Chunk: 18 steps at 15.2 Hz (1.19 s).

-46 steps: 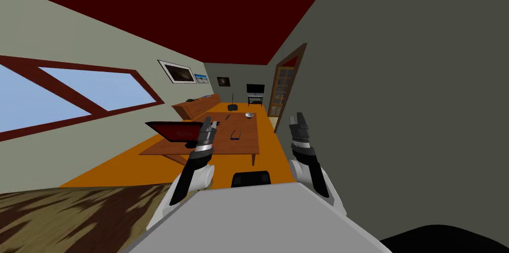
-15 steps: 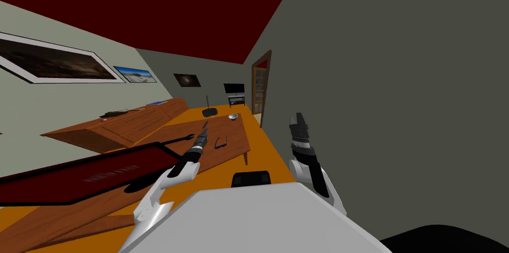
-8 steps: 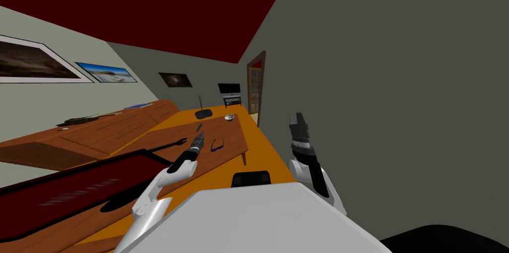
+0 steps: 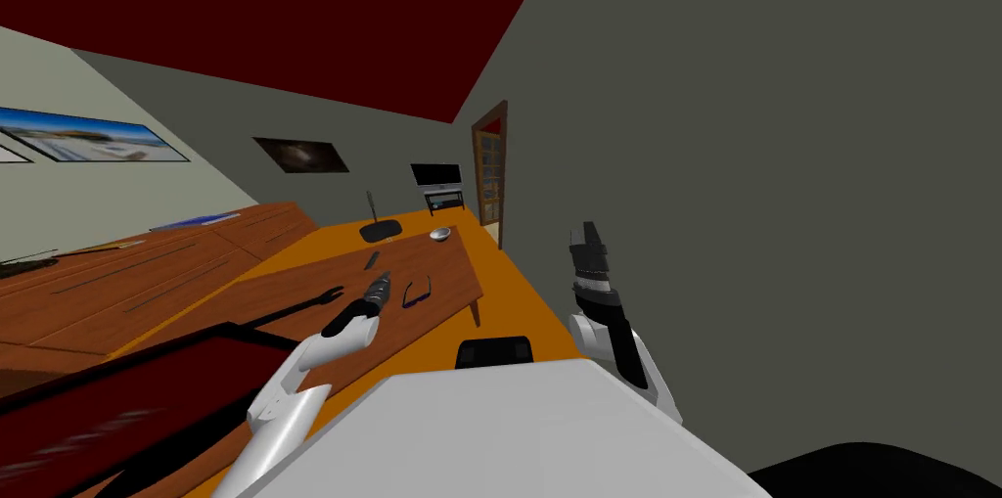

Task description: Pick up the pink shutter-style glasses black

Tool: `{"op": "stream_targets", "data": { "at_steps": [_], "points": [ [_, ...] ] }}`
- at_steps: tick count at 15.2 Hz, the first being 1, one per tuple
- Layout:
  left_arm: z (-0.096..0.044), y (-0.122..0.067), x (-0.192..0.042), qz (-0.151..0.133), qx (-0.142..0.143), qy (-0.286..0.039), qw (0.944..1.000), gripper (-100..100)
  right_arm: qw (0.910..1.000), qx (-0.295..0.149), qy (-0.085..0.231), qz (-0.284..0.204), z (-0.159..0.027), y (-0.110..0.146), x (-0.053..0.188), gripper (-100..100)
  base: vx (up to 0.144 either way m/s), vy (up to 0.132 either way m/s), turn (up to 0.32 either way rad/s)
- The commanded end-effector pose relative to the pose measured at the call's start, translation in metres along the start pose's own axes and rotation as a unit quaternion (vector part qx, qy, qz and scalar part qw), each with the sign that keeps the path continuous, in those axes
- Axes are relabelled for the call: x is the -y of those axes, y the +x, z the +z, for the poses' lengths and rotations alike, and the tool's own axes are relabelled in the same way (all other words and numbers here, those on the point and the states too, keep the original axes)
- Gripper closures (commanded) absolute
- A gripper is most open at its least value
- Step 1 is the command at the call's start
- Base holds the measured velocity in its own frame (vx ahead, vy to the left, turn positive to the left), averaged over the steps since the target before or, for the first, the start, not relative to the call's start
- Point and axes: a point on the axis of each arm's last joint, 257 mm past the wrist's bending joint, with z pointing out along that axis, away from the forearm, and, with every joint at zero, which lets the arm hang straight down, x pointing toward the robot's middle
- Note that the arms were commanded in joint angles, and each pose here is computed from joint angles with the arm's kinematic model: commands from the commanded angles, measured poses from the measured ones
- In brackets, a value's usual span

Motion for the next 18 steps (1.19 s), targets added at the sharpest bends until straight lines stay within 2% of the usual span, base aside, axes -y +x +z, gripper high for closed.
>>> {"op": "stream_targets", "data": {
  "at_steps": [1, 3, 4, 6, 7, 9, 10, 12, 13, 14, 15, 17, 18],
  "points": [
    [0.006, -0.017, -0.020, -0.016, 0.015, -0.035, 0.9992, -100, 1.0000, 0.000, 0.000, 0.000, 0.000, 0.000, 0.000, 0, -0.017, 0.007, -0.191],
    [0.006, -0.017, -0.028, -0.016, 0.015, -0.050, 0.9985, -100, 1.0000, 0.000, 0.000, 0.000, 0.000, 0.000, 0.000, 0, -0.018, 0.011, -0.178],
    [0.009, -0.032, -0.042, -0.030, 0.027, -0.073, 0.9965, -100, 1.0000, 0.000, 0.000, 0.000, 0.000, 0.000, 0.000, 0, -0.015, 0.011, -0.190],
    [0.008, -0.032, -0.048, -0.031, 0.028, -0.086, 0.9955, -100, 1.0000, 0.000, 0.000, 0.000, 0.000, 0.000, 0.000, 0, -0.015, 0.014, -0.166],
    [0.010, -0.045, -0.063, -0.046, 0.039, -0.110, 0.9921, -100, 1.0000, 0.000, 0.000, 0.000, 0.000, 0.000, 0.000, 0, -0.015, 0.009, -0.234],
    [0.009, -0.045, -0.069, -0.047, 0.040, -0.121, 0.9907, -100, 1.0000, 0.000, 0.000, 0.000, 0.000, 0.000, 0.000, 0, -0.014, 0.013, -0.159],
    [0.010, -0.057, -0.081, -0.063, 0.051, -0.141, 0.9867, -100, 1.0000, 0.000, 0.000, 0.000, 0.000, 0.000, 0.000, 0, -0.012, 0.011, -0.200],
    [0.007, -0.056, -0.088, -0.064, 0.051, -0.156, 0.9844, -100, 1.0000, 0.000, 0.000, 0.000, 0.000, 0.000, 0.000, 0, -0.012, 0.013, -0.161],
    [0.007, -0.067, -0.102, -0.081, 0.061, -0.178, 0.9788, -100, 1.0000, 0.000, 0.000, 0.000, 0.000, 0.000, 0.000, 0, -0.012, 0.010, -0.172],
    [0.005, -0.067, -0.108, -0.082, 0.061, -0.190, 0.9765, -100, 1.0000, 0.000, 0.000, 0.000, 0.000, 0.000, 0.000, 0, -0.014, 0.010, -0.223],
    [0.004, -0.076, -0.118, -0.099, 0.071, -0.207, 0.9708, -100, 1.0000, 0.000, 0.000, 0.000, 0.000, 0.000, 0.000, 0, -0.018, 0.013, -0.336],
    [0.001, -0.075, -0.126, -0.100, 0.071, -0.222, 0.9673, -100, 1.0000, 0.000, 0.000, 0.000, 0.000, 0.000, 0.000, 0, -0.016, 0.018, -0.167],
    [-0.001, -0.083, -0.138, -0.118, 0.080, -0.240, 0.9602, -100, 1.0000, 0.000, 0.000, 0.000, 0.000, 0.000, 0.000, 0, -0.013, 0.012, -0.163]
  ]
}}
